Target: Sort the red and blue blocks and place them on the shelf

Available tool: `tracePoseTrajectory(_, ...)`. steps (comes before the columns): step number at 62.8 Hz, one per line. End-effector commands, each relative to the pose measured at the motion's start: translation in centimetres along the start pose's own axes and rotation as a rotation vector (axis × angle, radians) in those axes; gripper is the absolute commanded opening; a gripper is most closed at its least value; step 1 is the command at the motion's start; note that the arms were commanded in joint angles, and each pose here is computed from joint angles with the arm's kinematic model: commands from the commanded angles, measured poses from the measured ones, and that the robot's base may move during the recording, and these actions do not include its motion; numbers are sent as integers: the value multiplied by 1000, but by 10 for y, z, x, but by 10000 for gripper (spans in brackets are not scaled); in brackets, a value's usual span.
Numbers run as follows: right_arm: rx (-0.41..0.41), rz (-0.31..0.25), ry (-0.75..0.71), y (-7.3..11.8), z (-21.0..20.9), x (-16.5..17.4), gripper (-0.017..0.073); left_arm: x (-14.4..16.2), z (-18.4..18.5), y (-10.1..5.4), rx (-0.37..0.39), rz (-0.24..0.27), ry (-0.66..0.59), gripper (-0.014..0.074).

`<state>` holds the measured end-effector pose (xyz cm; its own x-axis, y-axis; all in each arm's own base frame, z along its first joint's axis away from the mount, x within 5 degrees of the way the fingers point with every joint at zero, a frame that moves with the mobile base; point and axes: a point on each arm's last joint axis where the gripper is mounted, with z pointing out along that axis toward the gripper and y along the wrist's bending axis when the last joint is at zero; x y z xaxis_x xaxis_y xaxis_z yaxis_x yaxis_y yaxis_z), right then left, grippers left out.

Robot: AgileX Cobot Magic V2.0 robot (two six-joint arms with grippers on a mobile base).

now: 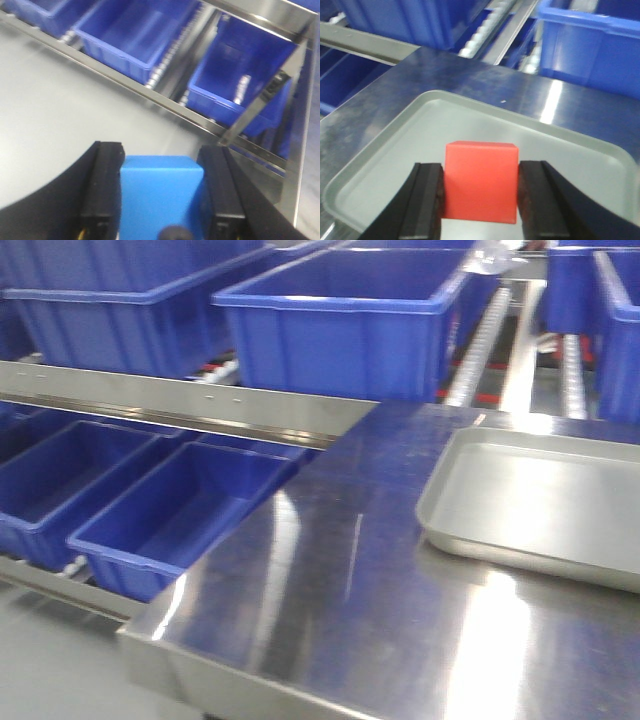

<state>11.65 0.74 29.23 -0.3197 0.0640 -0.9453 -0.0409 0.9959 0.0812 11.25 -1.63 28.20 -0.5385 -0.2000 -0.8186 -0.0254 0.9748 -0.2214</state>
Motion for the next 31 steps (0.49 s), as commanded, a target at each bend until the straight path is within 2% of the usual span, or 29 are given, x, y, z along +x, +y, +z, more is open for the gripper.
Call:
tracePoseTrajectory(1, 3, -12, -102, 0, 1, -17, 49, -15, -4, -5, 36, -3, -95, 125)
tracePoseTrajectory(31, 5, -12, -64, 0, 3, -13, 49, -15, -4, -5, 34, -2, -89, 125)
